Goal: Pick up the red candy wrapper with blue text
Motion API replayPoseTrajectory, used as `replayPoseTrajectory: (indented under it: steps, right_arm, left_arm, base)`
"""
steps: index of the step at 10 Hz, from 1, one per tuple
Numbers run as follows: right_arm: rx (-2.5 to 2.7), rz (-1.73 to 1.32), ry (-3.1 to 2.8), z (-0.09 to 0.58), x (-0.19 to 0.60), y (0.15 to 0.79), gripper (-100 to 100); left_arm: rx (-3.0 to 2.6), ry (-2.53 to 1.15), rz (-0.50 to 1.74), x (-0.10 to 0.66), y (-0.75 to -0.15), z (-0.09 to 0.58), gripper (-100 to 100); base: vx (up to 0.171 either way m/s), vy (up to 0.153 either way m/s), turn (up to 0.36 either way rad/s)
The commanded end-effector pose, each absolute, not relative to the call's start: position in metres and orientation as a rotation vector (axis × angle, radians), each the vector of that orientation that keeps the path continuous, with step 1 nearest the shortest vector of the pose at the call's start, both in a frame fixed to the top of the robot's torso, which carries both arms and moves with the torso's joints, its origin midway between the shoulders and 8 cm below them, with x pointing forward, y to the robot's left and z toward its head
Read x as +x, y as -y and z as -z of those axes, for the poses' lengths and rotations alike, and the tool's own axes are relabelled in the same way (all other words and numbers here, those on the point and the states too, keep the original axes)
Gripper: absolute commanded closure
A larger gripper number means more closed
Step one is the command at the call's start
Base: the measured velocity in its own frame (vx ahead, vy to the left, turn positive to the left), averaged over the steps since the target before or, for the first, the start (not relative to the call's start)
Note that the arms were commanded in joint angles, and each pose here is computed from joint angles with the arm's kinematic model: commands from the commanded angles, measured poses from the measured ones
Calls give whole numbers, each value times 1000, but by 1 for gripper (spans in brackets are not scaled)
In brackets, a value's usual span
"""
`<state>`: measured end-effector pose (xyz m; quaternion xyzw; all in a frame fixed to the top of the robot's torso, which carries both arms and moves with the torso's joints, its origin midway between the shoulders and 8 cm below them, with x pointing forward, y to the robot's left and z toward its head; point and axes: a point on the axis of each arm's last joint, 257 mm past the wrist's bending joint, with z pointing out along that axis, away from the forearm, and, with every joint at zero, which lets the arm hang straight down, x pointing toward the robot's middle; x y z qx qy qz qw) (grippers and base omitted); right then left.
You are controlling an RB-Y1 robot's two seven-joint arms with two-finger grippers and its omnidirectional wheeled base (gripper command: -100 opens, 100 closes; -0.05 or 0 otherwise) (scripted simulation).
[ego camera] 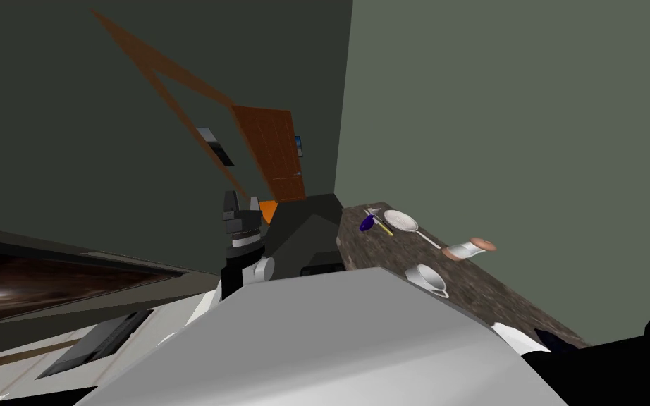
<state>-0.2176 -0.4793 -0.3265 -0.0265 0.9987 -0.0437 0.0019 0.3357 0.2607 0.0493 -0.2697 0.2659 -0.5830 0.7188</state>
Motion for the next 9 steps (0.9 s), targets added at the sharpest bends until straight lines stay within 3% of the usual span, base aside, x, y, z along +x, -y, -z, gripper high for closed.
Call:
replayPoseTrajectory:
  steps: [1,2,3,9]
  right_arm:
    - [-83,137,-3134,326,-218,479,-100]
    - [-90,135,-3133,327,-217,479,0]
    - [-84,137,-3129,332,-218,481,-100]
    - [-69,139,-3115,355,-219,488,-100]
  left_arm:
    - [-596,-588,1289,336,-261,-49,0]
    - [-596,-588,1289,336,-261,-49,0]
    - [-597,-588,1289,336,-261,-49,0]
    - [-597,-588,1289,336,-261,-49,0]
  base:
    - [14,-54,84]
    - [4,-12,-10]
    - [-9,2,29]
    - [-18,14,22]
